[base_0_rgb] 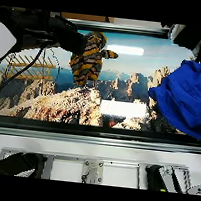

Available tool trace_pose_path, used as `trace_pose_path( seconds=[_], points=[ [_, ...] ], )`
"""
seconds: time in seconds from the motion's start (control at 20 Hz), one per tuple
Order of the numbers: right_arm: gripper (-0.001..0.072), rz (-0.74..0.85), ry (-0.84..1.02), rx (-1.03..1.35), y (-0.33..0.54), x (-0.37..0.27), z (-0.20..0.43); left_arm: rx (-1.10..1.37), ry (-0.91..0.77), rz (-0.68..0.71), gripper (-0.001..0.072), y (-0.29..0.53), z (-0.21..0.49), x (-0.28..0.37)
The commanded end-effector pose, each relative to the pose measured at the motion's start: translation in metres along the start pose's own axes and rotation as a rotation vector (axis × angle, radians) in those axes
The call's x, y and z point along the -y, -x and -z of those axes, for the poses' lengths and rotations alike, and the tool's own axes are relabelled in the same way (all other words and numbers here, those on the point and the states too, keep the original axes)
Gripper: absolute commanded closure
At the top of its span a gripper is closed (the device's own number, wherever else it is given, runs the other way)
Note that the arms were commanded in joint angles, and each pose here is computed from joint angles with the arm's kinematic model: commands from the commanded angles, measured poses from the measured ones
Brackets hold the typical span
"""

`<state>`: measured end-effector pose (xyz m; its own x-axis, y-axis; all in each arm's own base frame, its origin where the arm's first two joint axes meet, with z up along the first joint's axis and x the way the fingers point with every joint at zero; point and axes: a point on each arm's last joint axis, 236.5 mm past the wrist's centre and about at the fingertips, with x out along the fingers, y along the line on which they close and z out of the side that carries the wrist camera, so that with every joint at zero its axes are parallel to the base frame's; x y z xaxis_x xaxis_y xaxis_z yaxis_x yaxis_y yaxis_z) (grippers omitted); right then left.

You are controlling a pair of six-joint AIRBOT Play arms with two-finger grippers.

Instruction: Fold the clothes and pants, and hang the long-sleeved shirts on hangers.

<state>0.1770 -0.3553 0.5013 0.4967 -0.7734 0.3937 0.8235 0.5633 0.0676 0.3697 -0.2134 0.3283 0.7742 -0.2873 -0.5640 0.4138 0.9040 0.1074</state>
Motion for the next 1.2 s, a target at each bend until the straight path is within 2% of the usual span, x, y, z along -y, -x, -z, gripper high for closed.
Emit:
trace_pose_path(
  seconds=[0.0,0.45,0.75,0.8,0.85,0.9,0.95,1.15],
  points=[
    [0.0711,0.022,-0.060,-0.038,-0.012,0.012,0.023,-0.074,0.000,-0.009,0.0695,0.001,0.017,-0.002],
    [0.0711,0.052,-0.096,-0.070,-0.025,0.025,0.048,-0.131,-0.002,-0.007,0.0695,0.003,0.031,0.000],
    [0.0688,0.003,-0.087,-0.113,-0.024,0.013,0.058,-0.127,-0.022,0.013,0.0695,0.004,0.030,0.011],
    [0.0576,-0.013,-0.088,-0.125,-0.024,0.009,0.060,-0.127,-0.021,0.013,0.0695,0.004,0.030,0.011],
    [0.0325,-0.028,-0.089,-0.137,-0.023,0.006,0.063,-0.127,-0.022,0.012,0.0695,0.004,0.030,0.011],
    [0.0112,-0.049,-0.092,-0.153,-0.022,0.000,0.066,-0.128,-0.021,0.012,0.0695,0.004,0.031,0.011],
    [0.0050,-0.088,-0.091,-0.178,-0.019,-0.010,0.069,-0.128,-0.021,0.012,0.0695,0.004,0.031,0.011],
    [0.0054,-0.226,-0.084,-0.202,0.007,-0.052,0.049,-0.132,-0.022,0.011,0.0695,0.004,0.031,0.010]
  ],
)
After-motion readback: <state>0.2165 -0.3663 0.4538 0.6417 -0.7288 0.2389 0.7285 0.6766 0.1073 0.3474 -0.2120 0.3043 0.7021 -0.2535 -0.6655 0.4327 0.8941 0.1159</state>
